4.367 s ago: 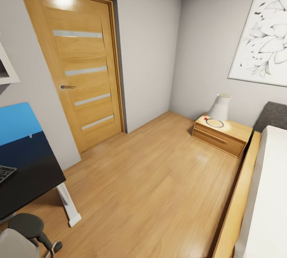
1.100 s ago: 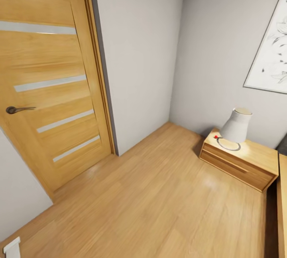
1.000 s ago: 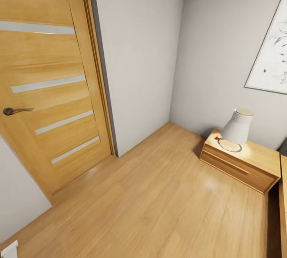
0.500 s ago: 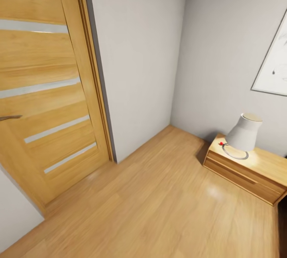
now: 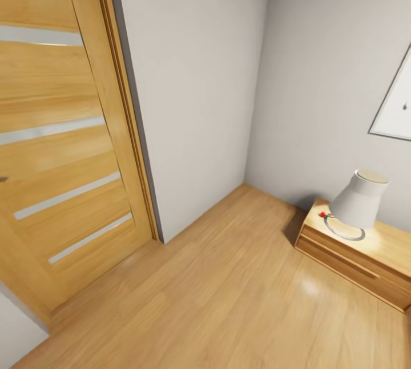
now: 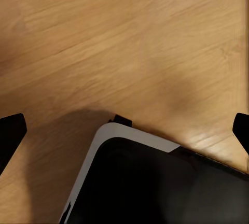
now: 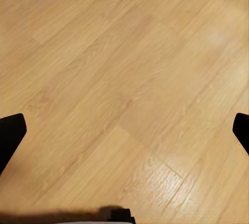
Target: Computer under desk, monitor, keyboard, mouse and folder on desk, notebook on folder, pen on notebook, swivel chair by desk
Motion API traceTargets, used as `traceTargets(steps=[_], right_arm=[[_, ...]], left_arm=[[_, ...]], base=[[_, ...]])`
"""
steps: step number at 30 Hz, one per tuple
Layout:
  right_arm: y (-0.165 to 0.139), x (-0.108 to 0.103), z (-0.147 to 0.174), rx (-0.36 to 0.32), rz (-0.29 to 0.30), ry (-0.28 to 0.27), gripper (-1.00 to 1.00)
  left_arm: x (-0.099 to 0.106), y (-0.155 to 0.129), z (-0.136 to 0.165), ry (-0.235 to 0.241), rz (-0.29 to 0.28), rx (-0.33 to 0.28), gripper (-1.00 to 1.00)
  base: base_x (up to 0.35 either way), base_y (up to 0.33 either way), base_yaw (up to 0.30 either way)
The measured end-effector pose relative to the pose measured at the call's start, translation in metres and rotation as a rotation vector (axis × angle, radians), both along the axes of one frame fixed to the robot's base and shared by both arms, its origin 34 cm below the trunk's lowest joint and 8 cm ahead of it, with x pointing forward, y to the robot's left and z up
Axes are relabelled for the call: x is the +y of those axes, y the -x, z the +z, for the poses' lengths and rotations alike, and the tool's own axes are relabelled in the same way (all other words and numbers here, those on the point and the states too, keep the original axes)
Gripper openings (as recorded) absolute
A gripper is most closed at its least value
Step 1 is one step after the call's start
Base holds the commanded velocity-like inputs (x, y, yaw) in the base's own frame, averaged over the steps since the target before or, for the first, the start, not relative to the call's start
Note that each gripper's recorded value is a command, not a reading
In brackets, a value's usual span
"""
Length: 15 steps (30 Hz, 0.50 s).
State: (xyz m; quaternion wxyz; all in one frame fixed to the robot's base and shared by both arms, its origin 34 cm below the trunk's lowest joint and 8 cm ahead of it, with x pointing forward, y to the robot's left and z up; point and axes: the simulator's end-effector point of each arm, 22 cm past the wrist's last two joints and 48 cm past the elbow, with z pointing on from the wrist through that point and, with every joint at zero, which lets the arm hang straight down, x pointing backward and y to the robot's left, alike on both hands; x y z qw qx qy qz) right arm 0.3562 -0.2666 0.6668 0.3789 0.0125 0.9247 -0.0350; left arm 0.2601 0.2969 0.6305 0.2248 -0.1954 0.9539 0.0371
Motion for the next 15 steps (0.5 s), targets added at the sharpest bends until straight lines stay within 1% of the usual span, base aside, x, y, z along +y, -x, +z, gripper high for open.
traceTargets(steps=[3, 6, 11, 15], right_arm=[[0.0000, 0.0001, 0.0000, 0.000, 0.000, 0.000, 1.00], [0.0003, 0.0002, -0.0001, 0.000, 0.000, 0.000, 1.00], [-0.0001, 0.0001, -0.0001, 0.000, -0.001, 0.000, 1.00], [-0.0002, -0.0003, -0.0002, 0.001, -0.003, 0.000, 1.00]], left_arm=[[0.0001, 0.0002, -0.0001, 0.000, 0.000, 0.000, 1.00], [0.0001, 0.0004, -0.0001, 0.000, 0.001, 0.001, 1.00], [0.0001, 0.0007, -0.0002, 0.000, 0.001, 0.002, 1.00], [0.0002, 0.0004, -0.0003, 0.000, 0.001, 0.001, 1.00]], base=[[0.308, -0.131, 0.080], [0.302, -0.147, 0.177], [0.264, -0.172, 0.241], [0.138, -0.172, 0.266]])
